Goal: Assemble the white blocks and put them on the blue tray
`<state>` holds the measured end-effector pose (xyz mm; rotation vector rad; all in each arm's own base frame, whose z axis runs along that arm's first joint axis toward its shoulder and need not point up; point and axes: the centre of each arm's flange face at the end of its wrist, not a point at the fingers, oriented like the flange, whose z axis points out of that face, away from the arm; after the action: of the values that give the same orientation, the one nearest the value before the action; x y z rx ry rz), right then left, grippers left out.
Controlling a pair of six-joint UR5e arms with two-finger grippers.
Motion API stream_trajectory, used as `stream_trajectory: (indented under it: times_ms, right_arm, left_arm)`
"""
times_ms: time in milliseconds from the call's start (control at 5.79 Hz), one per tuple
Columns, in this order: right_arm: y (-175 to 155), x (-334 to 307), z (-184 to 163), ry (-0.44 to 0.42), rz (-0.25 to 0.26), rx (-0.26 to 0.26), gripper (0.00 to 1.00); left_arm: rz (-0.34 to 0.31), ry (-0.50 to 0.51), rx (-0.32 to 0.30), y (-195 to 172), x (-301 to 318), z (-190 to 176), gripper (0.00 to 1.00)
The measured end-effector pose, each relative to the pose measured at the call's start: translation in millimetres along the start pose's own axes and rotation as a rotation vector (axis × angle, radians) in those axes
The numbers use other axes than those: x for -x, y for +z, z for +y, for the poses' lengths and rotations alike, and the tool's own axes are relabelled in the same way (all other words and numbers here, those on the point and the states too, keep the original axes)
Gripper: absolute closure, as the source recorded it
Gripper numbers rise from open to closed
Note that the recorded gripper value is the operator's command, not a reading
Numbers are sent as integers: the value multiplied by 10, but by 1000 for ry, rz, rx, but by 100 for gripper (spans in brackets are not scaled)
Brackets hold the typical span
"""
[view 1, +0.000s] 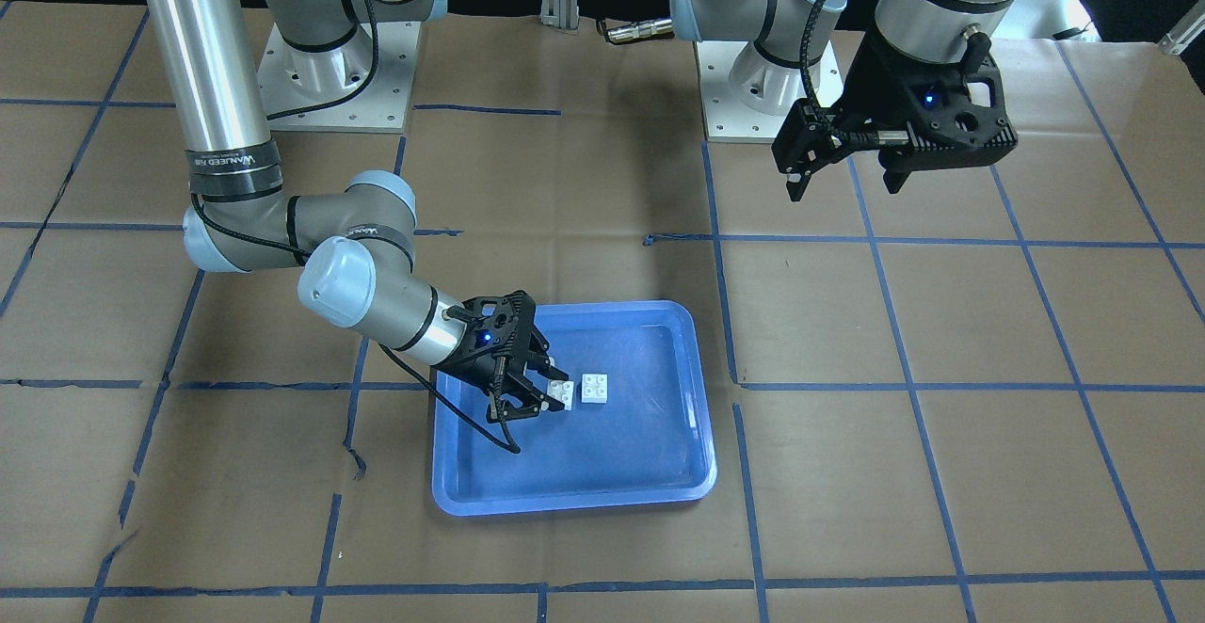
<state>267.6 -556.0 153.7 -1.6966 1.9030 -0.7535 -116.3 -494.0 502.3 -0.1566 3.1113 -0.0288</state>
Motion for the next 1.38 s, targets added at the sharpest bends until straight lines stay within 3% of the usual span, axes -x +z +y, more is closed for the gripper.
stream_trajectory:
  times_ms: [1383]
  right_arm:
    - [73, 81, -11, -6, -18, 1, 66]
  left_arm:
    - [0, 0, -13, -64, 6, 45, 0]
